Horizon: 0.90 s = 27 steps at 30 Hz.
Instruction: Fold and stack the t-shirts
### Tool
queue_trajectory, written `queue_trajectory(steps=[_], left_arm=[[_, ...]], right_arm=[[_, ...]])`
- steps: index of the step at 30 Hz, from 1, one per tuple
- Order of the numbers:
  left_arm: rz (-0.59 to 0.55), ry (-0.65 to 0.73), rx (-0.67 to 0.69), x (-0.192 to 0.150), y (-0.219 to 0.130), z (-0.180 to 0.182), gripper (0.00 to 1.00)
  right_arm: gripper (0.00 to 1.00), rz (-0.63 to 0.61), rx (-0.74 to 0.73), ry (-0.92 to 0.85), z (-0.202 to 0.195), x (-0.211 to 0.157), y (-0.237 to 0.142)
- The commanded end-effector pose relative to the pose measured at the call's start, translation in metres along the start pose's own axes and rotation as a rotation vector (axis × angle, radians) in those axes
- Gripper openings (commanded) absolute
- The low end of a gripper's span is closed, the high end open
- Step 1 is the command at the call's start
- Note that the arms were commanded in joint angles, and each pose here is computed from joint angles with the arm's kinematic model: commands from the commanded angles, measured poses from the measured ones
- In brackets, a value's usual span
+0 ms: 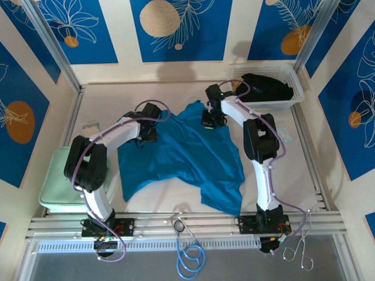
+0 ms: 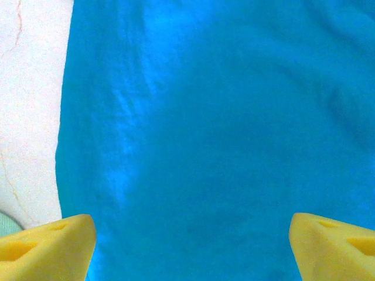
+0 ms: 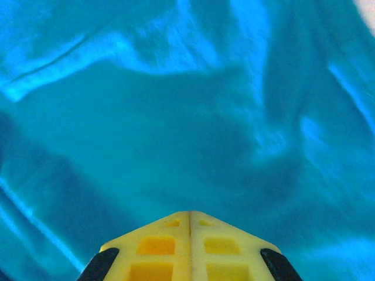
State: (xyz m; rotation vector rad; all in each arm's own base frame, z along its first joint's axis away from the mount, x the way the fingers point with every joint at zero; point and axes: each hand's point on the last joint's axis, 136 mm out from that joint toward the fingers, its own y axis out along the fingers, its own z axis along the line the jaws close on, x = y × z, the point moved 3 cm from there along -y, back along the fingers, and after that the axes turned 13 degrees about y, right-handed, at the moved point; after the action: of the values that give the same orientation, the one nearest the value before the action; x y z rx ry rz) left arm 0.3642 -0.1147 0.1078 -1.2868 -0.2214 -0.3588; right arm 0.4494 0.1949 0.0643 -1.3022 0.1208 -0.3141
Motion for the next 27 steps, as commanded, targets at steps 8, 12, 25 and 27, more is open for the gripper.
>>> queue_trajectory(steps=[8,12,25,27], left_arm=[[0.137,0.004,-0.031,0.042,0.078,-0.028,0.72],[0.173,0.044,-0.052,0.066,0.097,-0.035,0.71],[0.079,0.106,-0.058,0.118,0.058,-0.018,0.89],[0.015,0.089,-0.057,0.124,0.022,-0.006,0.93]], right_arm=[[0.00,0.092,-0.077,0.092,-0.011,0.014,0.035],[0.00,0.082,-0.087,0.124,-0.020,0.035,0.041],[0.00,-0.034,0.000,-0.009,0.005,0.079,0.002],[0.00,-0.086,0.012,-0.048,0.014,0.075,-0.027]])
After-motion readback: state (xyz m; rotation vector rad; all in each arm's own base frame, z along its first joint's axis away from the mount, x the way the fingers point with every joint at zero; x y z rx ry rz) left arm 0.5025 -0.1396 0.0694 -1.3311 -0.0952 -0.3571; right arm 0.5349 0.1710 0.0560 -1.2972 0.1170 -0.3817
